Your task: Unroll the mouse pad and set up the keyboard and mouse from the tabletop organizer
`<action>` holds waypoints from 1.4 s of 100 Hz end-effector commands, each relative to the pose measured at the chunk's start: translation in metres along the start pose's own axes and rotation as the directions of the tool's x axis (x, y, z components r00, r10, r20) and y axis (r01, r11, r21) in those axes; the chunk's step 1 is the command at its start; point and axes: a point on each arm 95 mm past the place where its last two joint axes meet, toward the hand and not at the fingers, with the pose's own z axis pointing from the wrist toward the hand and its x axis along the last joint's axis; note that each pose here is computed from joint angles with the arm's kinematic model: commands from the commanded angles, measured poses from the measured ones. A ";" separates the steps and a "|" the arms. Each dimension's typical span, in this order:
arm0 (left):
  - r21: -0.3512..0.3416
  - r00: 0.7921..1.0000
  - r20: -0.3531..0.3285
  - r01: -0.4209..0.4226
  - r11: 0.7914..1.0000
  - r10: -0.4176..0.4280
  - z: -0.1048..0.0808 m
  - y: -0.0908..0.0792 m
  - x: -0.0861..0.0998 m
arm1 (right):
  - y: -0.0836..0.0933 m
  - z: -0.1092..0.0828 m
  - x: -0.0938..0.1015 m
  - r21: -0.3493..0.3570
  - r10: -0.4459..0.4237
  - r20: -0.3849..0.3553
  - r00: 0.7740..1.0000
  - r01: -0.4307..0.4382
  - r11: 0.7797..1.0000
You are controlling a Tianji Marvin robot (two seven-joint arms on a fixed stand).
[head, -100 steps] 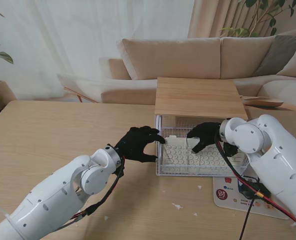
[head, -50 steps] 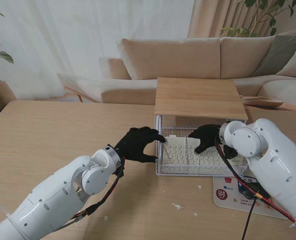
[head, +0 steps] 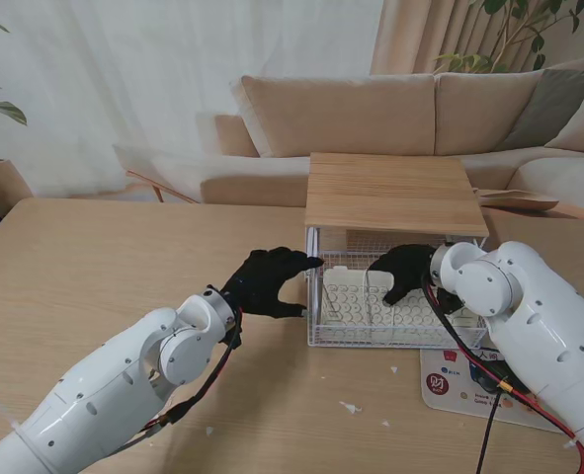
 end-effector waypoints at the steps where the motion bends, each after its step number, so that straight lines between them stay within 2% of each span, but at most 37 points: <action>1: 0.006 1.000 0.002 0.004 1.000 -0.004 0.000 -0.002 0.001 | -0.015 0.004 0.001 0.035 0.020 -0.002 1.000 -0.019 0.999; 30: 0.026 1.000 0.023 0.003 1.000 -0.004 -0.002 -0.007 -0.005 | -0.012 0.003 0.004 -0.050 0.033 -0.030 0.999 -0.035 0.998; 60: 0.027 1.000 0.029 0.007 1.000 -0.008 -0.002 -0.005 -0.007 | 0.000 -0.006 0.008 -0.130 -0.005 -0.043 0.999 -0.001 0.992; 73: 0.028 1.000 0.027 0.005 1.000 -0.006 -0.002 -0.006 -0.007 | 0.002 -0.010 0.010 -0.189 -0.024 -0.046 0.999 0.015 0.982; 102: 0.044 1.000 0.029 0.005 0.999 -0.006 -0.004 -0.010 -0.008 | 0.014 -0.020 0.013 -0.273 -0.062 -0.058 0.996 0.044 0.961; 140: 0.086 0.999 0.025 0.019 0.996 -0.022 -0.010 -0.021 -0.006 | 0.027 -0.036 0.016 -0.351 -0.135 -0.051 0.990 0.109 0.930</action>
